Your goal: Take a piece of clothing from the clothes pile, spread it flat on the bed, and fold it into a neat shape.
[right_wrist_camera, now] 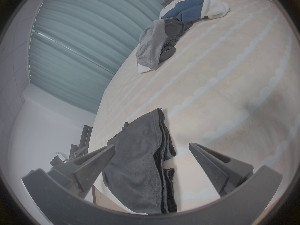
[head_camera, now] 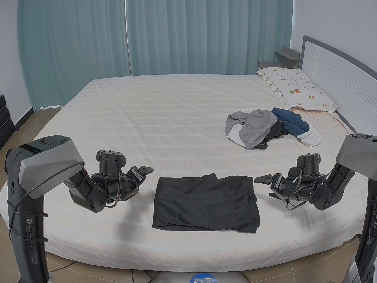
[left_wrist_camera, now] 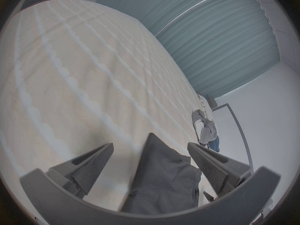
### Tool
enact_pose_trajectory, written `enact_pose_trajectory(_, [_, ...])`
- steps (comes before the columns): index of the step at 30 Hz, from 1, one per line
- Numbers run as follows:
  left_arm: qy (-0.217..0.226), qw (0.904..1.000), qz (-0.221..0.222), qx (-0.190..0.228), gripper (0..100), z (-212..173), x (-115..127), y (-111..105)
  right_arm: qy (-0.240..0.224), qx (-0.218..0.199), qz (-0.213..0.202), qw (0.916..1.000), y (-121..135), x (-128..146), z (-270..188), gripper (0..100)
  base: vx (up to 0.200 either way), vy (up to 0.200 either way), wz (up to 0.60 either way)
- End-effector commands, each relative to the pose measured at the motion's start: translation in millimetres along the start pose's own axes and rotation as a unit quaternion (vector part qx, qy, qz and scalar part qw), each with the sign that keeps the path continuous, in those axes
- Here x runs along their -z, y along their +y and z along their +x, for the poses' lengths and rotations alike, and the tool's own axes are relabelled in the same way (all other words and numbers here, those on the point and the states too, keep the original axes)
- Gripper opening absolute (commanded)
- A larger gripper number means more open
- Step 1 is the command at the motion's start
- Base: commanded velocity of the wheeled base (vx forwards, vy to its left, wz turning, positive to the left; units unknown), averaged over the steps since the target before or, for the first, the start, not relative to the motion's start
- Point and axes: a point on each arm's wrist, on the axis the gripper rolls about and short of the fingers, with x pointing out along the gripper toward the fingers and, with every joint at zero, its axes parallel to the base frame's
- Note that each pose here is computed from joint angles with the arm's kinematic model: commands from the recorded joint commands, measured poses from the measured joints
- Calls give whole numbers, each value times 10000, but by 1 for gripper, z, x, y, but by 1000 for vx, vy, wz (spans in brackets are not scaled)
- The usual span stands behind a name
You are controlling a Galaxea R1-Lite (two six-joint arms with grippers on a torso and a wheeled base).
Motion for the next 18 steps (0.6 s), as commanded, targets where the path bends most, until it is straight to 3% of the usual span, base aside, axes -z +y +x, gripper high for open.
enact_pose_trajectory(1, [-88,9999,28,55,100,19,-5,2,40,-62,105,9999,7,3,6,100,0,0,0])
enact_pose_trajectory(6, [-122,9997,160,123,100,28,-7,-1,0,-61,215,9997,12,4,12,100,0,0,0])
enact_pose_trajectory(7, [-144,9981,558,216,100,39,-6,-5,-32,-30,221,9997,13,6,24,100,0,0,0])
enact_pose_trajectory(9, [-119,9970,717,253,100,45,-3,-8,-31,-33,210,9998,13,6,30,100,0,0,0])
enact_pose_trajectory(18, [41,9956,914,217,100,73,12,-29,-127,-28,497,9987,21,13,47,100,0,0,0])
